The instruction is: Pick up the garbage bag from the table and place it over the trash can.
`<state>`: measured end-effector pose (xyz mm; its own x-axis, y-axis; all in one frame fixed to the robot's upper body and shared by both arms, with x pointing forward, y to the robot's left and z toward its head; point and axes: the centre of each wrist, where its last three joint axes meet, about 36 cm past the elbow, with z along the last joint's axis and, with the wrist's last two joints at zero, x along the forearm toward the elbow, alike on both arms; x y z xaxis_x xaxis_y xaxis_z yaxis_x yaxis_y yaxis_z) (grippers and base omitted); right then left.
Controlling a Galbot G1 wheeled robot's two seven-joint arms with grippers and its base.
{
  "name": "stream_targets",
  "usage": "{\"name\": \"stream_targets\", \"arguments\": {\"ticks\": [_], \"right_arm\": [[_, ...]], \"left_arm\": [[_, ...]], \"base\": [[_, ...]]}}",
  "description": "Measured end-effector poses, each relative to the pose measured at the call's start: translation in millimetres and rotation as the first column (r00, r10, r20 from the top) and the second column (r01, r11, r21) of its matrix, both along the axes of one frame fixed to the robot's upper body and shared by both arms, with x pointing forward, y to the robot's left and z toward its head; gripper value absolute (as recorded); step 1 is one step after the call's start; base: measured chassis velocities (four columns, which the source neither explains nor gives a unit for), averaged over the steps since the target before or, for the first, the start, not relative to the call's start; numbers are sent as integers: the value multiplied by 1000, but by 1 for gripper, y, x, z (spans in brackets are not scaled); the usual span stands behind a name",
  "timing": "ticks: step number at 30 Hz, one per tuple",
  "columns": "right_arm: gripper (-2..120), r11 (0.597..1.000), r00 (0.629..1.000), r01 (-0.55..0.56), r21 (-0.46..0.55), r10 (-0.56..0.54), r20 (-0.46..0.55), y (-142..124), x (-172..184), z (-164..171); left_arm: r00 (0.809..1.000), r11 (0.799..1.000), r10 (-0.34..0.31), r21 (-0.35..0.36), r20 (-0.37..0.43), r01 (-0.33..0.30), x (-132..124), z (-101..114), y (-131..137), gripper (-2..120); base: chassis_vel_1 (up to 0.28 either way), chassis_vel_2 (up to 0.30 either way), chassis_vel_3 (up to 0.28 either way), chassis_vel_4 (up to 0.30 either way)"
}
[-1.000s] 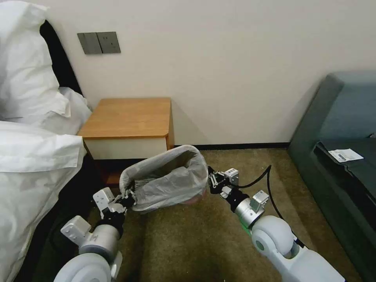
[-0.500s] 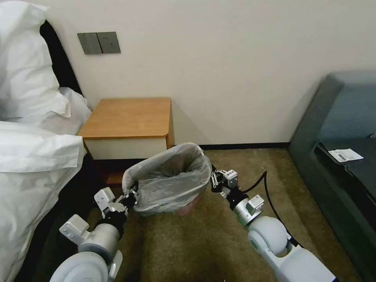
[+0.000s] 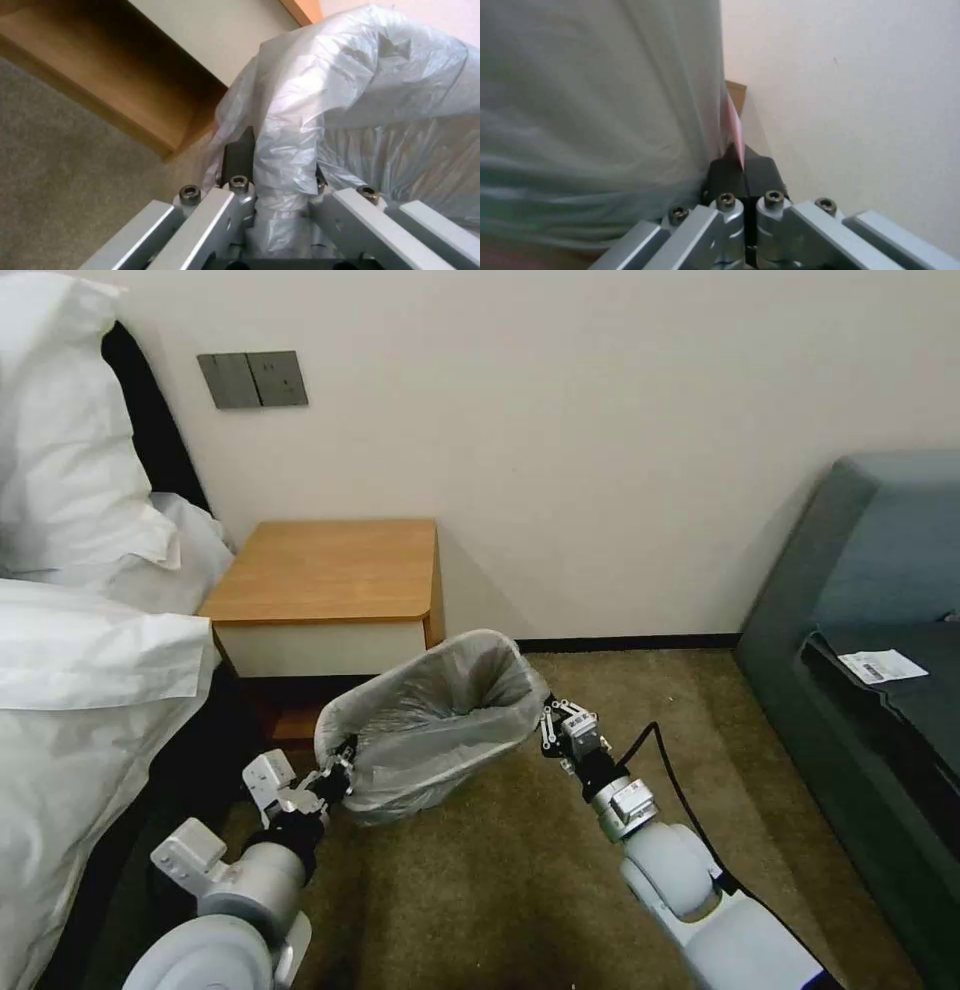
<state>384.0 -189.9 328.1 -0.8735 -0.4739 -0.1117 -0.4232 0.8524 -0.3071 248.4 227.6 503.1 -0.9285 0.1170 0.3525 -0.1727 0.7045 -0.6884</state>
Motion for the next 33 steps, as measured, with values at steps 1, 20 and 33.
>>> {"name": "stream_targets", "arguments": {"ticks": [1,20,33], "right_arm": [[0,1000,1000,3,-7,-3,-1,0,0,-2],[7,998,1000,29,-56,-28,15,-3,-2,-10],[57,997,998,48,-67,-44,47,-19,-26,0]], "left_arm": [[1000,1000,-8,5,-2,8,0,0,0,4],[1000,1000,1,29,-4,-1,1,-1,2,4],[995,979,103,175,5,-102,19,-8,18,4]], "base": [[0,0,0,0],[0,0,0,0],[0,0,0,0]]}}
